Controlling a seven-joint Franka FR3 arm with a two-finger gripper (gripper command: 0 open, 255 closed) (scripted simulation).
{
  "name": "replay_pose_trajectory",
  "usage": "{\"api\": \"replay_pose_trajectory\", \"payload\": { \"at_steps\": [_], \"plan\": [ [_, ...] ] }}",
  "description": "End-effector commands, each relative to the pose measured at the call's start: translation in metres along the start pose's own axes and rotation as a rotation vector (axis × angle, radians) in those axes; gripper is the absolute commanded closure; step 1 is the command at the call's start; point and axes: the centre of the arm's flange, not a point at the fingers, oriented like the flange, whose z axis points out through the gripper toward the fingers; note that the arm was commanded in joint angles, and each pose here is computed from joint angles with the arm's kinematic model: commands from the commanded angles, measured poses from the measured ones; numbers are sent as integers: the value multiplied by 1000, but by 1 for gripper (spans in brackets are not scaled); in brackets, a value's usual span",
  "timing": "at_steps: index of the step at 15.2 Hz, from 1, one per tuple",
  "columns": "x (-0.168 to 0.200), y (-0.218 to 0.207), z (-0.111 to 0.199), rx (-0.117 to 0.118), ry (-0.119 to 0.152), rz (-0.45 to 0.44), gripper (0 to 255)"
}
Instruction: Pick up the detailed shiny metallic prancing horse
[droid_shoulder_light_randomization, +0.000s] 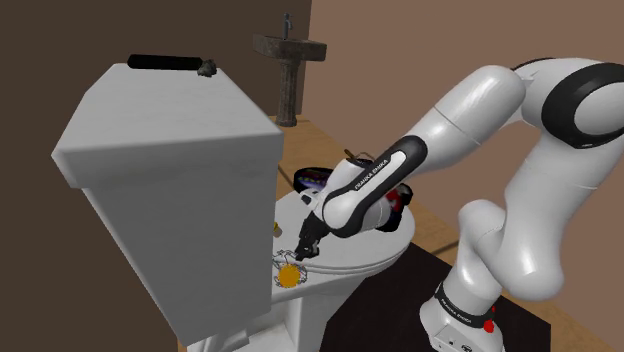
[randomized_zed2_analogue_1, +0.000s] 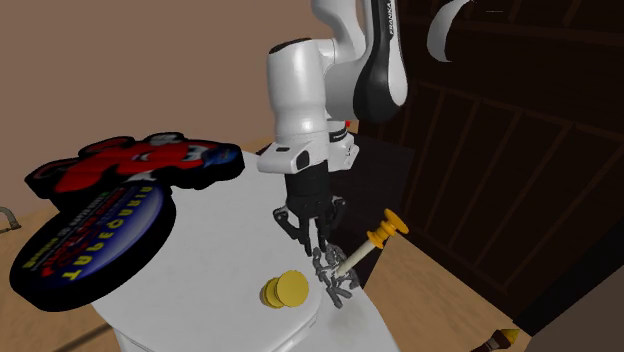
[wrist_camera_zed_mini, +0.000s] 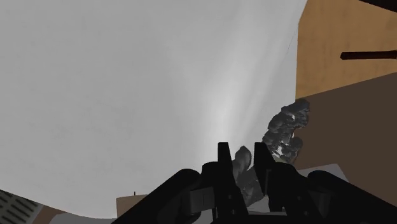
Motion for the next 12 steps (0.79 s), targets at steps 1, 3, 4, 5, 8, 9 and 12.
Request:
{"api": "replay_pose_trajectory", "payload": {
  "at_steps": [1, 3, 4, 5, 8, 9, 12],
  "plan": [
    [5, -1, -10, -1, 0, -6, 255],
    [8, -1, -20, -1, 0, -6, 255],
    [10, -1, -25, -1, 0, -6, 255],
    [12, -1, -30, -1, 0, -6, 255],
    [17, -1, -45, -1, 0, -6, 255],
    [19, -1, -50, -1, 0, -6, 255],
    [25, -1, -64, -1, 0, -6, 255]
  ]
}}
